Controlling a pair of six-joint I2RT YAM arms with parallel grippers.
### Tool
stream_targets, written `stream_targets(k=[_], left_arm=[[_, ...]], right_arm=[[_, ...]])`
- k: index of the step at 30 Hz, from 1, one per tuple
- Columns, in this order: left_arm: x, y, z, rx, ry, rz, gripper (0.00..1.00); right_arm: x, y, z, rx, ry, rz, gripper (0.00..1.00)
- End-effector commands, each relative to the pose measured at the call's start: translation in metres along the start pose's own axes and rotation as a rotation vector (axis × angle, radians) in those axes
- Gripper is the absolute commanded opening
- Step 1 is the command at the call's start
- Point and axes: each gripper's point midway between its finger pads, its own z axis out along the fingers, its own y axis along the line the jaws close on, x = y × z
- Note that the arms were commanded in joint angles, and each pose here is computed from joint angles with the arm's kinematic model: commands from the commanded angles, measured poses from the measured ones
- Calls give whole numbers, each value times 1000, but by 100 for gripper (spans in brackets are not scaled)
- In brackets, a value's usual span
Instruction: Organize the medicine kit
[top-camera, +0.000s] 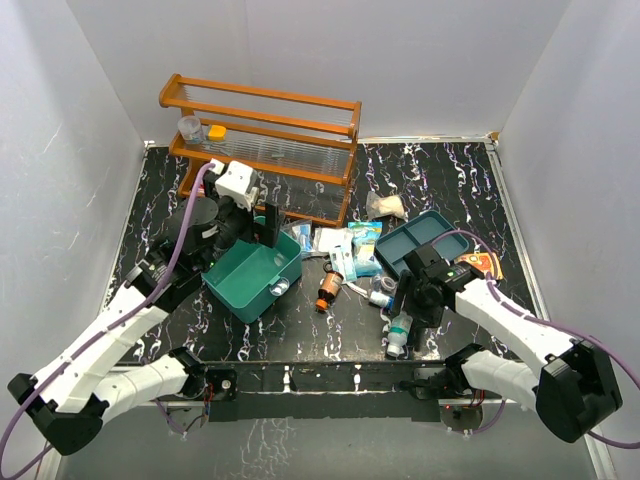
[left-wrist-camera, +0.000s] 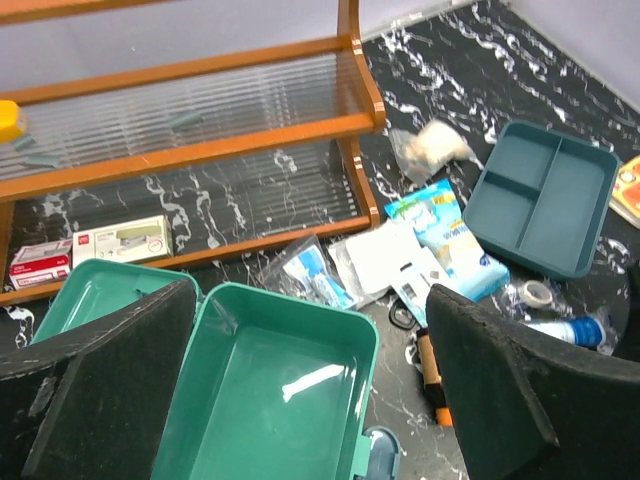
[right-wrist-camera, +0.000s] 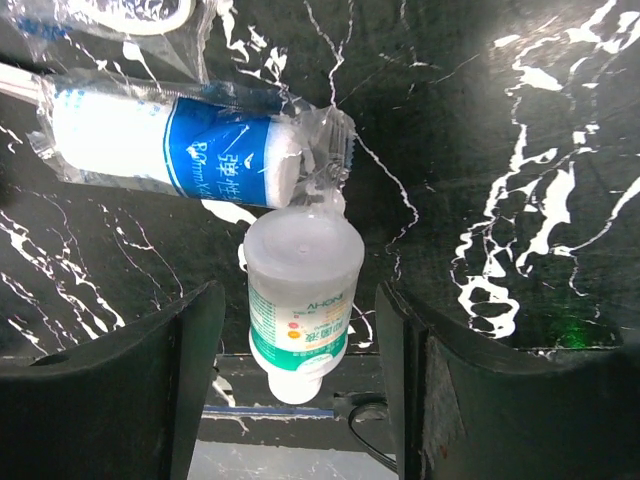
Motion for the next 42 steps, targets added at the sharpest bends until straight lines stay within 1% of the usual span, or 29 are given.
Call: stream_targets(k=[1,6,9,11,14,16,17,20,23,27,31,36,40,42], left_arm=[[-22,8,-7,-44,-80,-46,99],[-16,-7,-4,32,-58,-60,99],[-7,-23,-1,118,-27,-56,99],[-3,-28,1,140,-15,-75,99],[3,-29,5,134,7,-103,99],[7,-31,8,133,19,-123,99],[9,-31,9,130,26,-138,99],[21,-29,11,85,49,-242,99],[41,-33,10,82,66,-372,99],[55,-53,6,168,98,-481,99],[71,-72,3,251,168,-548,98],[86,-98,-3,387,258,-577,97],[98,-114,-4,464,360,-560,93],[97,-120,-4,494,378,-561,91]], right_arm=[[0,17,5,-79,9,-28,60],[2,17,12,-87,19,-35,58],[5,16,18,-84,35,-38,53],[6,15,21,-80,36,-40,50],[4,14,22,-70,26,-42,45],[5,14,22,-73,26,-44,38],[5,15,21,-79,25,-46,37],[0,22,14,-112,4,-52,36],[-10,41,-2,-203,-38,-56,36],[-22,75,-26,-370,-87,-78,37],[-36,108,-51,-519,-134,-112,37],[-61,158,-91,-722,-217,-174,38],[-74,197,-119,-881,-253,-265,38],[-82,213,-133,-937,-286,-307,38]])
